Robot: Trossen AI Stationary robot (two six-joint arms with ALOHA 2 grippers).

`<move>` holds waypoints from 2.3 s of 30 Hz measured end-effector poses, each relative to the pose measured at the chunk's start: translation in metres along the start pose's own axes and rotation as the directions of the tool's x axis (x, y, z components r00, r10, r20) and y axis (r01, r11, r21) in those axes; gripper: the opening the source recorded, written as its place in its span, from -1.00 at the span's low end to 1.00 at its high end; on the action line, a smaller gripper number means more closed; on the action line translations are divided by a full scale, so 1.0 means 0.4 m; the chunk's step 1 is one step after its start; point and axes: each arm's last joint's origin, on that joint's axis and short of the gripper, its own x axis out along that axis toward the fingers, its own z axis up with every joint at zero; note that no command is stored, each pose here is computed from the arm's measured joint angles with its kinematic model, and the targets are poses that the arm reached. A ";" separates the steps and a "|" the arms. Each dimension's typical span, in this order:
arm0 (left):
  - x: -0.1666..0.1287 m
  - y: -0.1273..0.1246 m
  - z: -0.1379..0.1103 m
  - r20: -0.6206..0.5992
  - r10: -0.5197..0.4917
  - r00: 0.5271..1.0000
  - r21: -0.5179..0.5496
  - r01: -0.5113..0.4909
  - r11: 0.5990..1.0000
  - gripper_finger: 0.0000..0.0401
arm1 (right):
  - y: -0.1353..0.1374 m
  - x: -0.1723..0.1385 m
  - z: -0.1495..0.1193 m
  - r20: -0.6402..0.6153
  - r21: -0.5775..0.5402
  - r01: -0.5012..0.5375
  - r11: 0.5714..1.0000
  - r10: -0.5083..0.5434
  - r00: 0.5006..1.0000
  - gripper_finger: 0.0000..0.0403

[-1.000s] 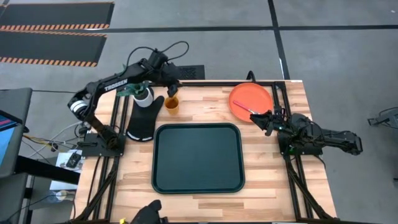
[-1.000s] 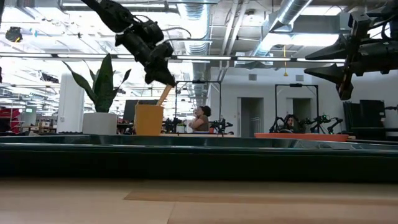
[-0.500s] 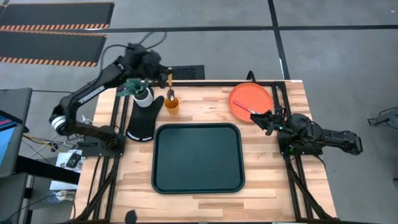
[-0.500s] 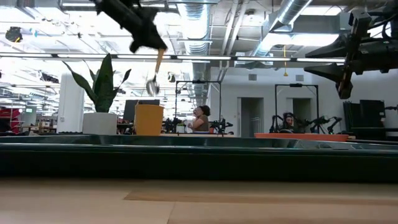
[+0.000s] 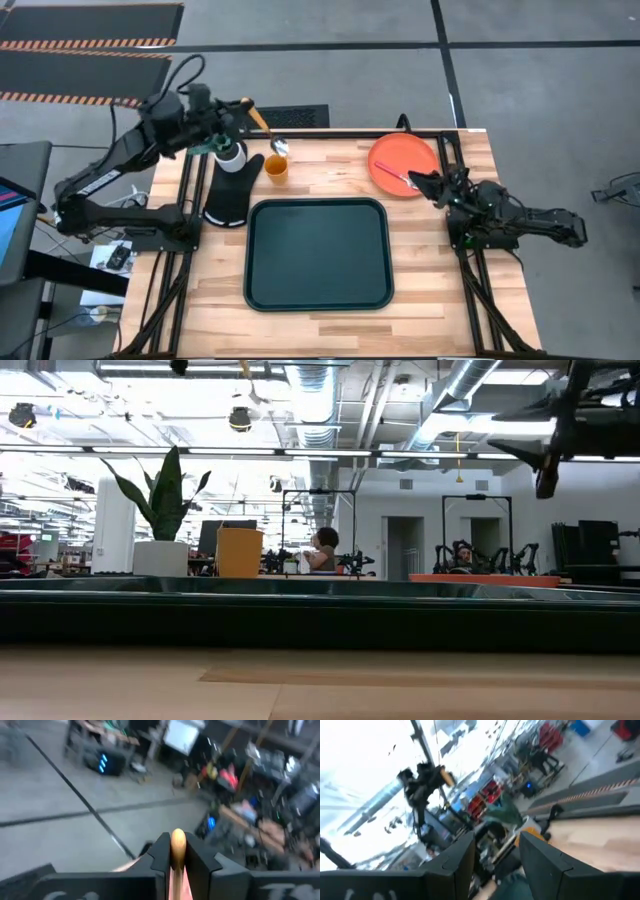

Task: Pick and place plate/cup/fork/spoon on tray
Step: Put the yellow spoon on the left of the black serving tray

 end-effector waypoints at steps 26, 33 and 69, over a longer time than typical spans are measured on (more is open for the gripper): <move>0.112 -0.182 -0.060 0.355 0.135 0.925 -0.227 -0.055 0.972 -0.87 | 0.232 0.518 0.088 -0.080 -0.273 0.038 0.961 -0.062 0.995 -0.07; 0.106 -0.186 -0.051 0.373 0.099 0.923 -0.236 -0.009 0.972 -0.87 | 0.235 0.611 0.106 -0.091 -0.276 0.005 0.961 -0.032 0.995 0.17; 0.083 -0.156 -0.109 0.039 0.016 0.999 0.113 -0.020 0.993 -0.16 | 0.214 0.620 0.210 -0.379 -0.332 -0.097 0.938 -0.039 0.925 -0.98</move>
